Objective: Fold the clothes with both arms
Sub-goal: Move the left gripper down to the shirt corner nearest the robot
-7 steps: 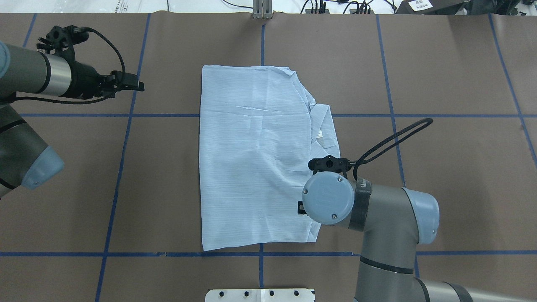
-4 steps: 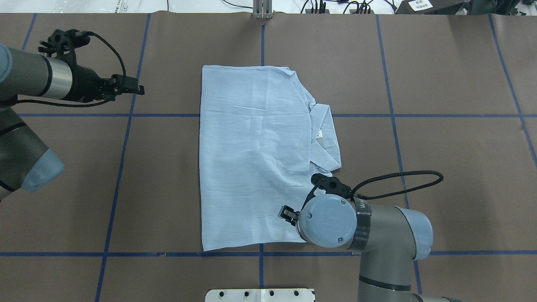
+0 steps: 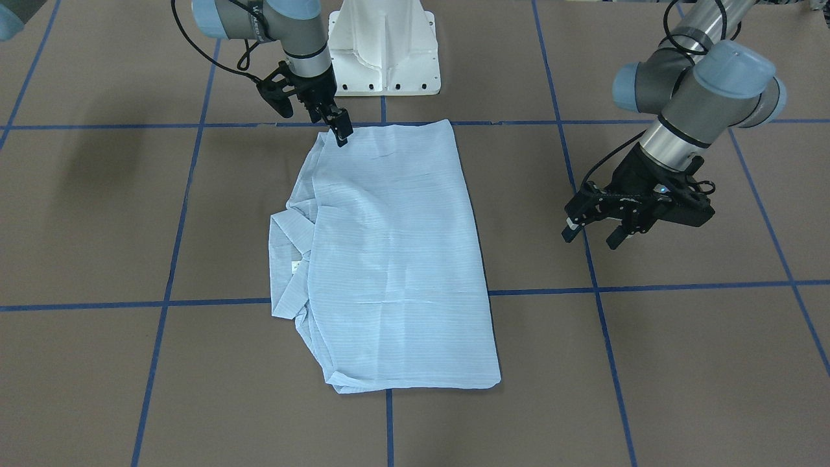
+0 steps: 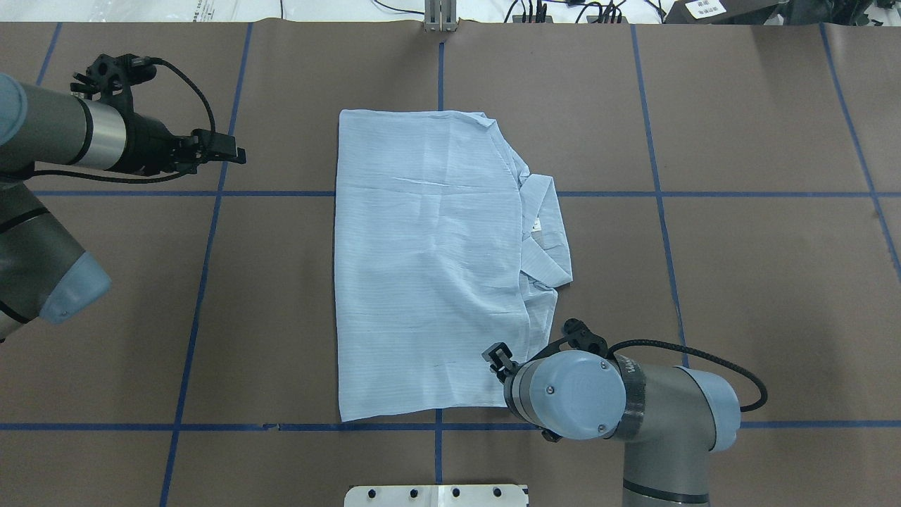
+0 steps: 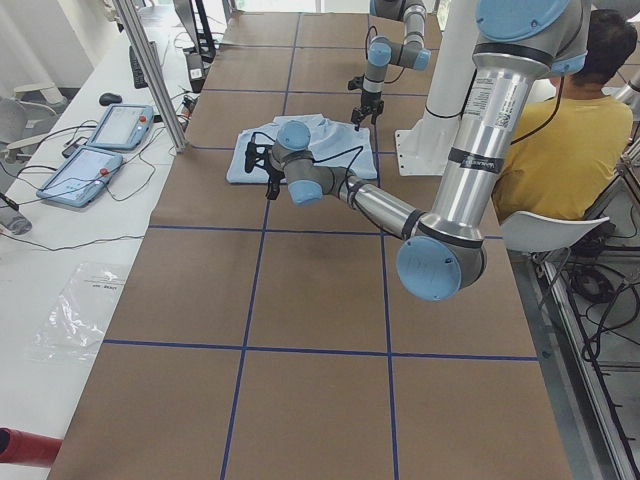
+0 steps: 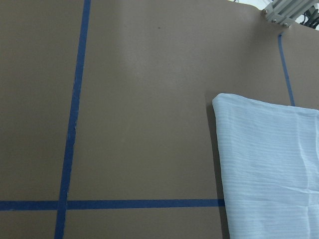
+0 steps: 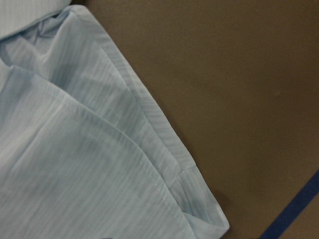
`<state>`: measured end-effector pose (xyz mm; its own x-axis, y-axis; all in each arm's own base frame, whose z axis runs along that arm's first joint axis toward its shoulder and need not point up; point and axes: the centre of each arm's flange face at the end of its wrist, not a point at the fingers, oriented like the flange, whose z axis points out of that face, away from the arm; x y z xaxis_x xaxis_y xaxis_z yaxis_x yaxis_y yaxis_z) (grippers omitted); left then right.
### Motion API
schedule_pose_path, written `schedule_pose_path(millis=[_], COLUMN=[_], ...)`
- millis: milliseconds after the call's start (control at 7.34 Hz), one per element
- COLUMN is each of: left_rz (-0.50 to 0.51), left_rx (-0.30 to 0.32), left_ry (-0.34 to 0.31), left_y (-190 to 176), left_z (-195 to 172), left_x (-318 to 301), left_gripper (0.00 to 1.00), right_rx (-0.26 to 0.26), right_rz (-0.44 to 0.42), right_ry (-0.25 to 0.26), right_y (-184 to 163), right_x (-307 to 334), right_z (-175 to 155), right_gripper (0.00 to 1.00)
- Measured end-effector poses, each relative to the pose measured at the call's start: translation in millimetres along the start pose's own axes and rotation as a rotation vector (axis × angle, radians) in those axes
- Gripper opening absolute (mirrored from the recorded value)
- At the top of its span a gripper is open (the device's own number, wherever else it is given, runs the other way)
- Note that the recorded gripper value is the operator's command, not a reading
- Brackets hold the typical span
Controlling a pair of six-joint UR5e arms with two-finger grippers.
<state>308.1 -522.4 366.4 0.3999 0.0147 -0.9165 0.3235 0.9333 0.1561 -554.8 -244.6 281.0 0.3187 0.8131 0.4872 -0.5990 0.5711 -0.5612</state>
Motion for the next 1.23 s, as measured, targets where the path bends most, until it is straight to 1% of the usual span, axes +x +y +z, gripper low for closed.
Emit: schedule_pose_path(millis=[136, 273, 545, 818, 1090, 1226], left_rz=[-0.034, -0.072, -0.103, -0.107, -0.108, -0.109], left_rx=[-0.007, -0.011, -0.018, -0.018, -0.016, -0.015], left_ry=[0.008, 0.015, 0.021, 0.023, 0.023, 0.023], left_y=[0.5, 0.4, 0.6, 0.7, 0.3, 0.0], left_z=[-1.1, -1.7, -2.7, -3.3, -3.8, -4.2], left_x=[3.1, 6.0, 9.2, 10.0, 10.0, 10.1], left_gripper=[1.0, 1.0, 1.0, 1.0, 1.0, 1.0], right_rx=[0.012, 0.02, 0.025, 0.025, 0.025, 0.026], right_rz=[0.051, 0.073, 0.084, 0.083, 0.08, 0.079], right_ry=[-0.005, -0.004, -0.001, 0.008, 0.015, 0.018], right_y=[-1.1, -2.3, -2.9, -2.5, -1.7, -1.6], right_x=[0.0, 0.6, 1.2, 3.1, 5.6, 6.5], right_z=[3.4, 7.1, 10.2, 12.1, 13.3, 13.5], right_gripper=[0.83, 0.82, 0.81, 0.77, 0.77, 0.43])
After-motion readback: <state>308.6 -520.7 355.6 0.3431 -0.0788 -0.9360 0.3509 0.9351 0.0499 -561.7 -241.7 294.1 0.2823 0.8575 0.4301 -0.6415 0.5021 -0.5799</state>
